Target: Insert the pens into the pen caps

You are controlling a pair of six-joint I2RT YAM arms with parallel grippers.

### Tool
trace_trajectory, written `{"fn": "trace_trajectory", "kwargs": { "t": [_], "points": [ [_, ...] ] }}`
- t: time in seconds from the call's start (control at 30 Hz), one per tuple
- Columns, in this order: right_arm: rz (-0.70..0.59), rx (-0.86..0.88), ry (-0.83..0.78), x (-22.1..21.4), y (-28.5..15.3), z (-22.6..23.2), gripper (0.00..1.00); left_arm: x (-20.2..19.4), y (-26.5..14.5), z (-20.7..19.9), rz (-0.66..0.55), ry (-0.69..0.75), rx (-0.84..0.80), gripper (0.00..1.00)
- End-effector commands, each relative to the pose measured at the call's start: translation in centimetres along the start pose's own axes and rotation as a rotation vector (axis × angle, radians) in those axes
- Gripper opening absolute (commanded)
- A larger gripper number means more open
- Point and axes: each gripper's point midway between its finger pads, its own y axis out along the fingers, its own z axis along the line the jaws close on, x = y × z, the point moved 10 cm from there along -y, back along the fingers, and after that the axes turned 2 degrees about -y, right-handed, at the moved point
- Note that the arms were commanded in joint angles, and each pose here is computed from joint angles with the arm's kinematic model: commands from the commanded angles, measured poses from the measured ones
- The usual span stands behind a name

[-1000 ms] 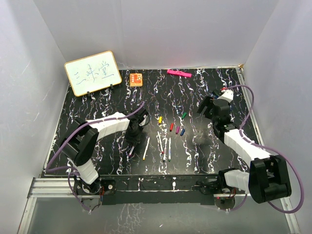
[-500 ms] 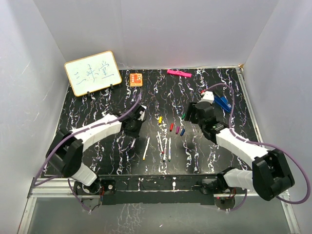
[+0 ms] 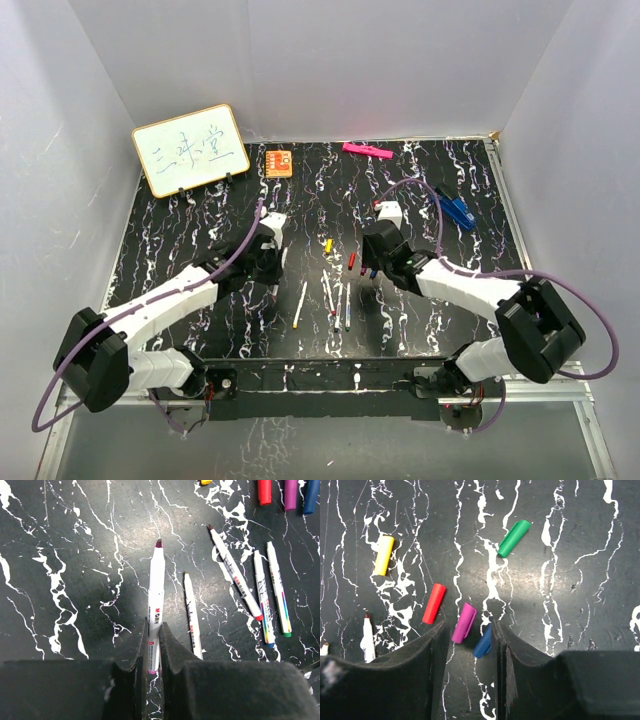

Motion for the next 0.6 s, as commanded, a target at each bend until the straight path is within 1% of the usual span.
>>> {"fn": "trace_trajectory", "kwargs": {
  "t": [0.0,0.13,0.43,0.57],
  "points": [
    [-0.041,-0.006,0.017,1.6,0.1,1.4,0.34,0.5,0.0,-0.7,-0.071,0.018,-0.095,0.00],
    [-0.010,-0.001,0.017,1.0,0.8,2.1,0.32,0.3,0.0,-0.9,-0.090,0.023,-0.135,0.00],
    [0.064,-0.037,-0.001,-0.2,2.2,3.1,0.32,0.1,-0.4,-0.9,-0.098,0.033,-0.158,0.00],
    [0.069,-0.052,-0.008,-0.4,2.5,3.3,0.32,-0.2,-0.4,-0.8,-0.095,0.027,-0.157,0.00]
  ]
}}
